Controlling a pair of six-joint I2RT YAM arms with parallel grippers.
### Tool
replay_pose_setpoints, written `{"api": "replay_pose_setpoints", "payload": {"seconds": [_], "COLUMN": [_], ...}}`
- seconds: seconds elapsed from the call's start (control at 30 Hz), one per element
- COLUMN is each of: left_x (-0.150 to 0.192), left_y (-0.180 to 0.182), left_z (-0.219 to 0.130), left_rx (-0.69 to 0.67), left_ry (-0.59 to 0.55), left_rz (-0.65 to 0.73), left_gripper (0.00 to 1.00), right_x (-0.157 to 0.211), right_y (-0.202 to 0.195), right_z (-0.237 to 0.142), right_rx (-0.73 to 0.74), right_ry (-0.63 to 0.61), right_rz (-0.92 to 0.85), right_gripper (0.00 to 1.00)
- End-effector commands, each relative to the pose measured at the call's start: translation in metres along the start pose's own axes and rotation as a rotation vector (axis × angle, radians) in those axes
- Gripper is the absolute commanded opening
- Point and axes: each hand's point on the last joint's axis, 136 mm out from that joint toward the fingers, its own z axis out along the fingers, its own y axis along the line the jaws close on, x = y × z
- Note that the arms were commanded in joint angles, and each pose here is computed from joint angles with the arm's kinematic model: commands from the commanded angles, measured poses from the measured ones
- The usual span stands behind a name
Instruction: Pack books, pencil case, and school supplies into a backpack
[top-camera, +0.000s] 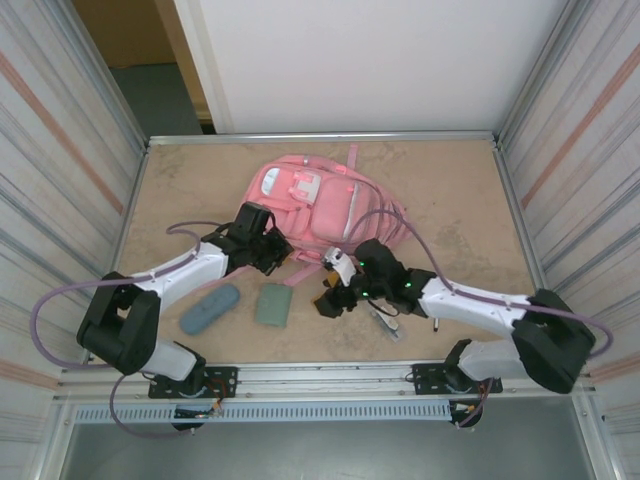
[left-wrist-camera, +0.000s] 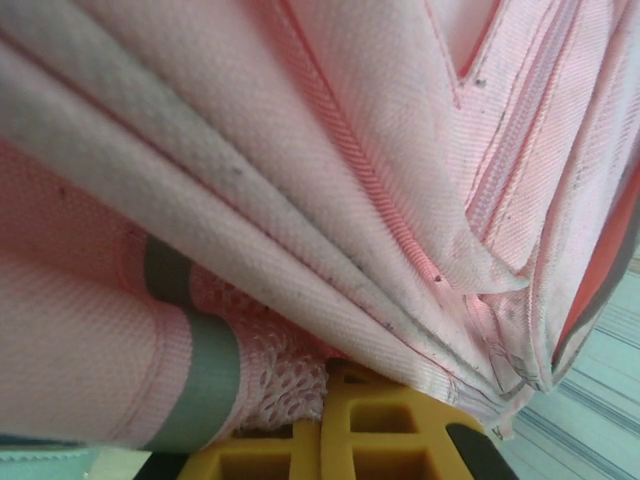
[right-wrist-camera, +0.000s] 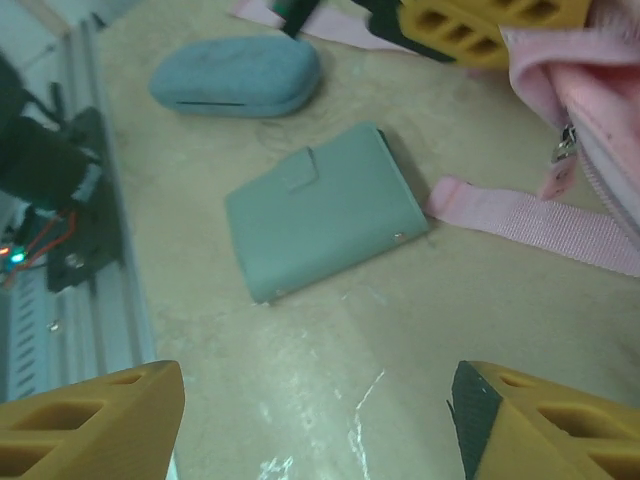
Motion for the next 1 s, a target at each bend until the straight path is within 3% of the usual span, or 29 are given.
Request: {"api": "replay_pose_setpoints", "payload": {"seconds": [0.0,0.1,0.27,0.4,0.67,0.83,0.97], "left_x": [0.005,0.010,0.016,0.025,0.029,0.030,0.029], "left_y": [-0.033,-0.034,-0.042,-0.050,-0.047,-0.043,-0.041], "left_z": [-0.016,-0.012,-0.016,-0.023,-0.037,-0.040,-0.040], "left_rx": [0.125,0.152,0.198,0.226,0.218,0.201,0.197], "left_ry": [0.006,0.040,0.070,0.095,0.090,0.086,0.084], "left_rz": [0.002,-0.024,-0.047,-0.019,-0.014,-0.006,-0.011], "left_gripper": [0.00,0.00,0.00,0.00,0.00,0.00,0.00], "right_x": [-0.023,-0.019,-0.014,-0.023,-0.049,-0.054,-0.058], "right_y": [-0.029,-0.037,-0.053,-0.062,-0.069,-0.075,-0.074], "right_z": [0.014,0.026,0.037,0.039,0.047,0.049,0.049], "right_rx": [0.190,0.352,0.509,0.620,0.678,0.720,0.717], "right_ry": [-0.036,-0.046,-0.086,-0.109,-0.129,-0.137,-0.143], "right_rz": [0.240,0.397,0.527,0.479,0.366,0.298,0.257], "right_gripper": [0.69,0.68,0.57,0.57,0.49,0.39,0.25]}}
